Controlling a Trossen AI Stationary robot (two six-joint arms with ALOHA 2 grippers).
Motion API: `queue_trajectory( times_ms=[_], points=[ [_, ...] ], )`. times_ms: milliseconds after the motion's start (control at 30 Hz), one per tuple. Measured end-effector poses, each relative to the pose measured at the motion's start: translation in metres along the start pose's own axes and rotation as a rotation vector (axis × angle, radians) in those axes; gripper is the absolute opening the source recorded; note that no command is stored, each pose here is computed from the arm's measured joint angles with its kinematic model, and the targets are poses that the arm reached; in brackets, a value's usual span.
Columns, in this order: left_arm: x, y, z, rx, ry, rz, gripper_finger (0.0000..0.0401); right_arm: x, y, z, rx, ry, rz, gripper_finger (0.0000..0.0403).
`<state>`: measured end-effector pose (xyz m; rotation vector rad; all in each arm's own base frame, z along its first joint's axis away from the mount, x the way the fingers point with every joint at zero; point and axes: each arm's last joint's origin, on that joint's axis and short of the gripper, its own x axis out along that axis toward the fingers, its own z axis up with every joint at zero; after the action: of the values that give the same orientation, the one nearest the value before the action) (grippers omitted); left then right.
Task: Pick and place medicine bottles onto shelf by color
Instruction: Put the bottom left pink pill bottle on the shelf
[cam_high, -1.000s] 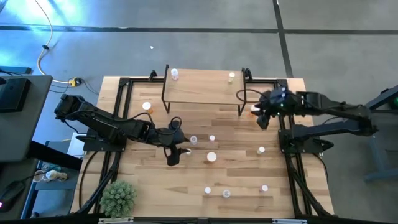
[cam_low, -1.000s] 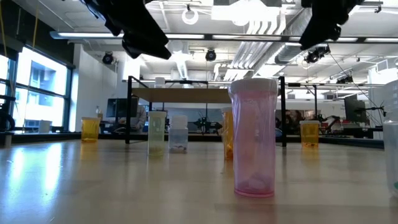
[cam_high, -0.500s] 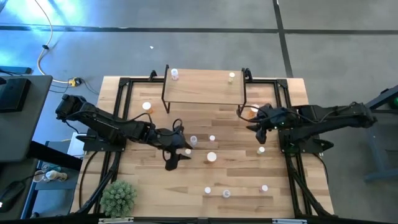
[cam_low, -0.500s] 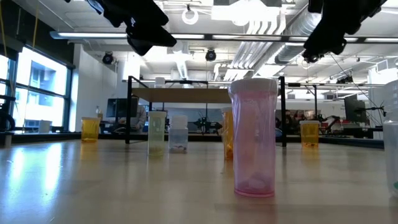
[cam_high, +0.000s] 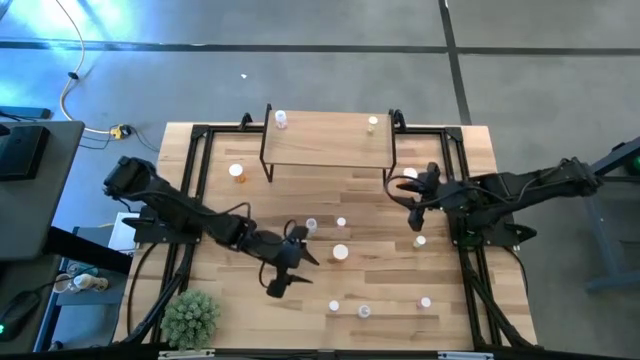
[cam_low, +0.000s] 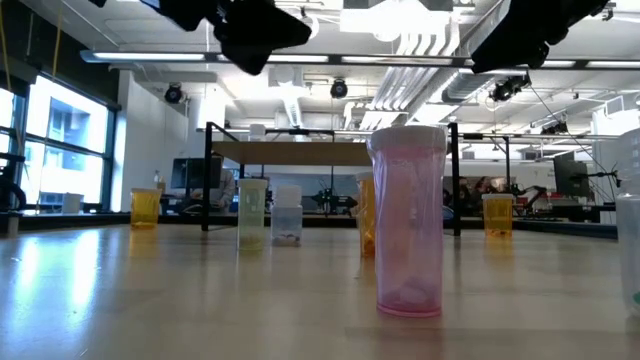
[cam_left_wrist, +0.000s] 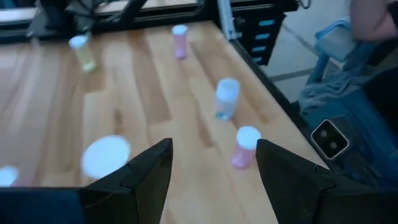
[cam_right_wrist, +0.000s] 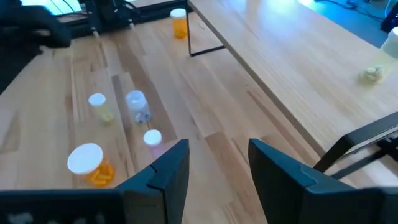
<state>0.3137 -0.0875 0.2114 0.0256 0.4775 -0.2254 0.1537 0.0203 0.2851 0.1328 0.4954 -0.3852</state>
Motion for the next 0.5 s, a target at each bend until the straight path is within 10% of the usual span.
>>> queue_trajectory(
  times_ms=[500],
  points=[
    [0.06, -0.014, -0.012, 0.002, 0.009, -0.071, 0.0223, 0.006, 0.003, -0.002, -0.027, 0.017, -0.034, 0.0156]
  ],
)
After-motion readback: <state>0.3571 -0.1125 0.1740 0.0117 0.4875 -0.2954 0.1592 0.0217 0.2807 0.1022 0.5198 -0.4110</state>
